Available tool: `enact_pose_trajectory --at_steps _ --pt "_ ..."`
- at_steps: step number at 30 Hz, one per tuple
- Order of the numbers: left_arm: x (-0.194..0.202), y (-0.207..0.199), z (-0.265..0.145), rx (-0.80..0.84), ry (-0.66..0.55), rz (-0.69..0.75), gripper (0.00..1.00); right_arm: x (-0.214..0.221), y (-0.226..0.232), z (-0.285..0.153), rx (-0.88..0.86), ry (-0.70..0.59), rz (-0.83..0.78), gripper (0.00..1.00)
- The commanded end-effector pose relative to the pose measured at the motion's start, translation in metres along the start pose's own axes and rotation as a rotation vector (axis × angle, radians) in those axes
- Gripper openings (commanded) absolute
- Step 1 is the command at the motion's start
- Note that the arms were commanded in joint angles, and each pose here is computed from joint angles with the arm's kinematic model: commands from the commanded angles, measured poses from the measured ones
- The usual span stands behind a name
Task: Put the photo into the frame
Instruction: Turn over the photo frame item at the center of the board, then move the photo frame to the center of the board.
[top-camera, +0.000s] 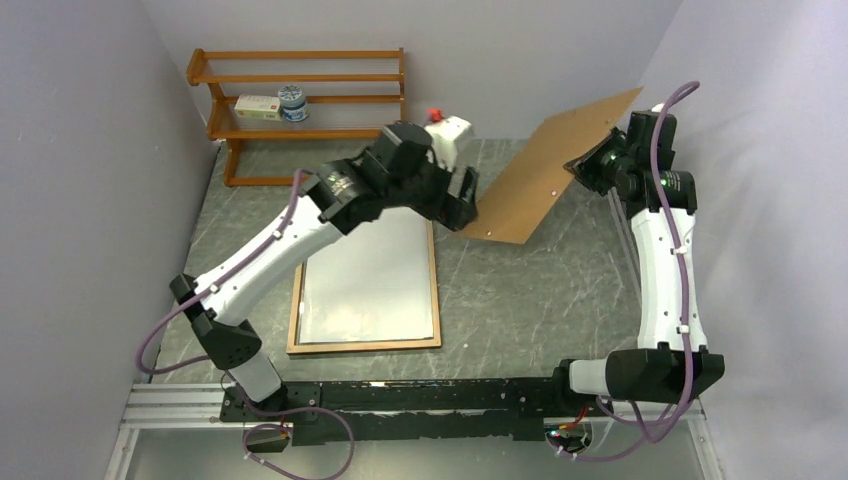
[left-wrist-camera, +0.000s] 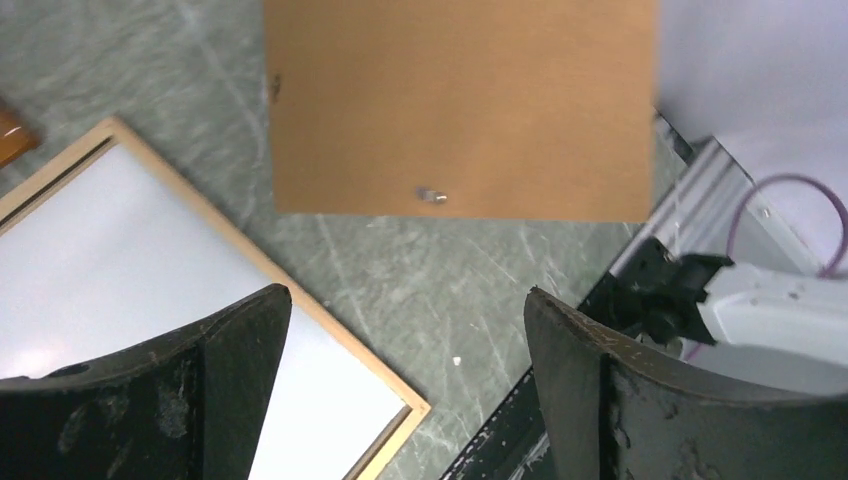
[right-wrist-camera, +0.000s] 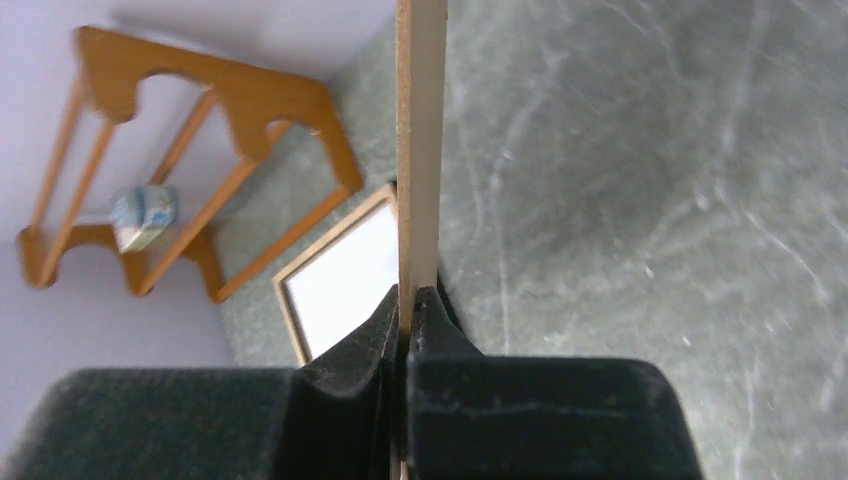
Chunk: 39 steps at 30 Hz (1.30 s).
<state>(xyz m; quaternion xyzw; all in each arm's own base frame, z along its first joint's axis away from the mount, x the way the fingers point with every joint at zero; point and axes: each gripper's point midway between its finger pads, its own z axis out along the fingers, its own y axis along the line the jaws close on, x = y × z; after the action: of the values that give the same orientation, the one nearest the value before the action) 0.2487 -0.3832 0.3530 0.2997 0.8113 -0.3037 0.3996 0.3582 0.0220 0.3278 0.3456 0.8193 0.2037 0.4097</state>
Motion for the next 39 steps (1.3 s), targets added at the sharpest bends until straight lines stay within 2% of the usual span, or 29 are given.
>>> enact_pose_trajectory --at_steps 1,5,9,14,19,22,25,28,32,36,39 --pt "-0.015 0.043 -0.023 -0.078 -0.074 -0.125 0.92 -0.016 0.086 -0.043 -0.481 -0.06 -0.193 0.0" --pt "0.004 0.122 -0.036 -0.264 -0.047 -0.247 0.92 0.004 0.11 -0.055 -0.705 0.001 -0.257 0.0" --pt "0.045 0.209 -0.057 -0.446 0.017 -0.414 0.93 0.033 0.111 -0.057 -0.862 0.089 -0.232 0.0" --pt "0.094 0.301 -0.096 -0.599 0.059 -0.642 0.93 0.062 0.096 -0.046 -0.924 0.172 -0.204 0.0" --pt "0.159 0.36 -0.113 -0.684 0.092 -0.831 0.92 0.085 0.085 -0.035 -0.974 0.238 -0.189 0.0" --pt "0.202 0.383 -0.114 -0.689 0.085 -0.949 0.89 0.099 0.077 -0.026 -0.971 0.288 -0.184 0.0" --pt "0.226 0.389 -0.104 -0.626 0.047 -1.005 0.9 0.109 0.071 -0.019 -0.963 0.322 -0.191 0.0" --pt "0.234 0.39 -0.09 -0.56 0.03 -1.008 0.91 0.117 0.068 -0.014 -0.954 0.343 -0.203 0.0" --pt "0.253 0.401 -0.072 -0.532 0.075 -1.025 0.9 0.129 0.065 -0.009 -0.957 0.37 -0.226 0.0" --pt "0.269 0.4 -0.052 -0.458 0.12 -1.105 0.83 0.143 0.064 0.001 -0.937 0.405 -0.225 0.0" --pt "0.265 0.391 -0.042 -0.386 0.107 -1.146 0.79 0.154 0.067 0.008 -0.929 0.429 -0.216 0.0"
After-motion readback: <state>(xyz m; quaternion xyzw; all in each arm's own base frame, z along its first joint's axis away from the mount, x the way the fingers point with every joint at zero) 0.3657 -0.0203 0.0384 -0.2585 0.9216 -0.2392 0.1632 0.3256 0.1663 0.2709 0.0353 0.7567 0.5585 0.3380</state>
